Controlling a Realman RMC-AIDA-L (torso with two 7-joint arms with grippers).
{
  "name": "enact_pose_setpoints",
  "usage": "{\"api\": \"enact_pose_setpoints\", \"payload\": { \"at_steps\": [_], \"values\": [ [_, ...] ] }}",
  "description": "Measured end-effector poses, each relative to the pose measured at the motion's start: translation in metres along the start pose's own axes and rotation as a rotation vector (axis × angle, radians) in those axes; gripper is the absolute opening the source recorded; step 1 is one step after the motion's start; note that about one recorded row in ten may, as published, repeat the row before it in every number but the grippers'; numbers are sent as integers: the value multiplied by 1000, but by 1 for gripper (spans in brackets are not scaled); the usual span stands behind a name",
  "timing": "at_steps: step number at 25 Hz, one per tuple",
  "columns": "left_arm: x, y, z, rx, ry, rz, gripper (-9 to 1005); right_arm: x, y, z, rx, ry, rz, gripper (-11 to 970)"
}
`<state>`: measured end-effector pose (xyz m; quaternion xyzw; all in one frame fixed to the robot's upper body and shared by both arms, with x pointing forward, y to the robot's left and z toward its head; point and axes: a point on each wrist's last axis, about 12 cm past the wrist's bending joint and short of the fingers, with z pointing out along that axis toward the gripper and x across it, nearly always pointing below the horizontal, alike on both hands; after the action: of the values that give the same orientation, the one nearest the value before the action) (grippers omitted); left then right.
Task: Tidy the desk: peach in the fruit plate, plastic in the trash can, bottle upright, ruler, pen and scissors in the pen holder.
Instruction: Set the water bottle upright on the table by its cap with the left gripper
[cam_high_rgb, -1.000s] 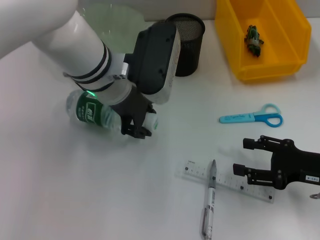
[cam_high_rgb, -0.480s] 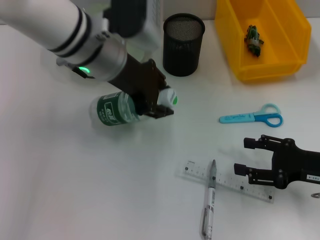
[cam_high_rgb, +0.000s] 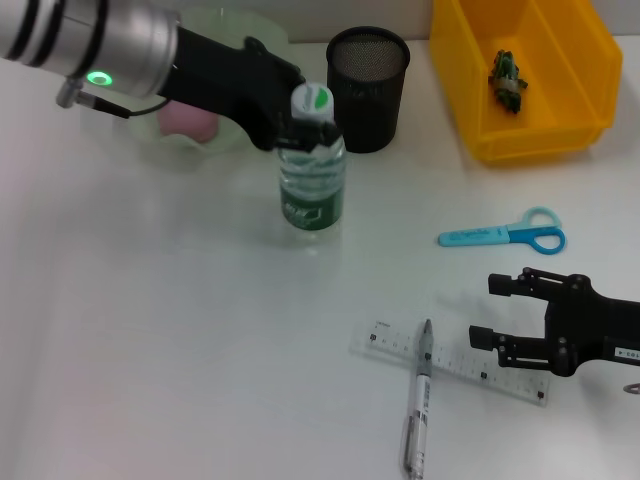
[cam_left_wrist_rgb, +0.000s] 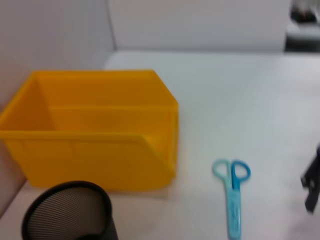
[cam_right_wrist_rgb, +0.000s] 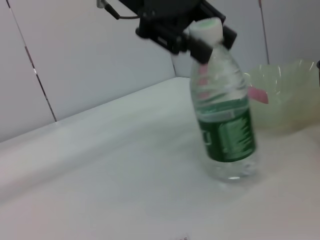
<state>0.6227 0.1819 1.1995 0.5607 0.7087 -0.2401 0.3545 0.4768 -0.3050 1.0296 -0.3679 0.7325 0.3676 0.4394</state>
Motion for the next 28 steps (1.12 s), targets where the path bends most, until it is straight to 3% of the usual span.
{"api": "enact_pose_setpoints", "payload": {
  "at_steps": [2,4,7,8,17,20,28],
  "values": [
    [0,0,0,0,0,0,445,0,0,0,-1,0,-2,789],
    [14,8,-9,-23,-58,-91,445,0,0,0,-2,-1,-4,789],
    [14,8,-9,-23,-58,-91,445,-1,0,0,-7,-2,-8,789],
    [31,10,-16,-44,-117,-173,445,-1,0,0,-7,-2,-11,789],
    [51,8,-31,-69,-177,-232,445,-2,0,1,-9,-3,-21,789],
    [70,5,-47,-84,-208,-255,444,-3,0,1,-10,-4,-24,790],
    [95,1,-63,-150,-225,-251,444,-3,3,6,-11,-24,-64,790]
  ]
}}
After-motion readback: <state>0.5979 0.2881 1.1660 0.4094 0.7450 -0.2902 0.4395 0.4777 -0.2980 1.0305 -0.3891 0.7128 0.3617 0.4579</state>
